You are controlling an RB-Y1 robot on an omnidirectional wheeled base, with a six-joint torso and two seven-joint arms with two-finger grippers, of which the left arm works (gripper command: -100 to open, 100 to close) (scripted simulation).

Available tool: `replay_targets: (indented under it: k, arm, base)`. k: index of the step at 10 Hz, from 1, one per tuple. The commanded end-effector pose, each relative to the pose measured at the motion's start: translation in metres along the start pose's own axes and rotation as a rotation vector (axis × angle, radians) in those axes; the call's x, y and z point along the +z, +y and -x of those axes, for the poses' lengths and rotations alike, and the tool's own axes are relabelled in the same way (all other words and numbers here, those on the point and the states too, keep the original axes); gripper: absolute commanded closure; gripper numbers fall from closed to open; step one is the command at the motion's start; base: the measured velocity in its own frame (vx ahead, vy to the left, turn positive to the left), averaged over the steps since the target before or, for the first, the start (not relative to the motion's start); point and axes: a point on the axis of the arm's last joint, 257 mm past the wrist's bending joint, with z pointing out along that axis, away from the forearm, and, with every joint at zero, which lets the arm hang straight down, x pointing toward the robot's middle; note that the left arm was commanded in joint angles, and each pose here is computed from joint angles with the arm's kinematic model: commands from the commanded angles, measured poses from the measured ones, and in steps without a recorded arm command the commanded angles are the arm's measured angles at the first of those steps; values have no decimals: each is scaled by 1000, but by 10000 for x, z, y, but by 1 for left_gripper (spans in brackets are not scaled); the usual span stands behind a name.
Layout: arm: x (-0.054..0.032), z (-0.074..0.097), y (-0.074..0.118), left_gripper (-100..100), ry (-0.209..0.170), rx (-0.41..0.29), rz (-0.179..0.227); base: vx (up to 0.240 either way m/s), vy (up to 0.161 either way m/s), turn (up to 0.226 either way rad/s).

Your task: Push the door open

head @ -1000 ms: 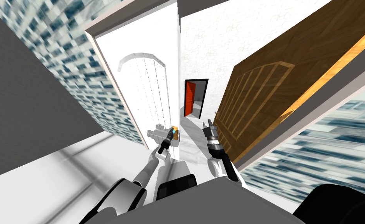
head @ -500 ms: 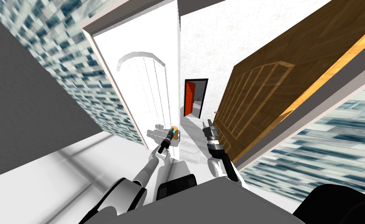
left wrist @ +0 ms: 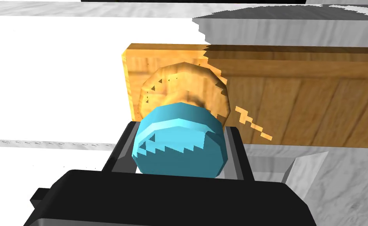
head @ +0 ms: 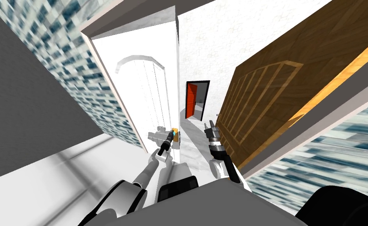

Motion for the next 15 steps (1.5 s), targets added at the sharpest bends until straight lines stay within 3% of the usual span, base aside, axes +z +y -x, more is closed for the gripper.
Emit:
replay_targets:
  k: [1,8,9,15]
  arm:
    - [21,161,-106,100,-23,10,-18]
    - [-71,692,-91,100,-118,17,-13]
    - [-81,615,-73,-100,-104,14,-8]
    - [-64,498,-74,-100,-89,-2,-10]
  base:
    - [160,-118,20]
    - [158,-146,70]
    - [-18,-70,63]
    - [-203,27,9]
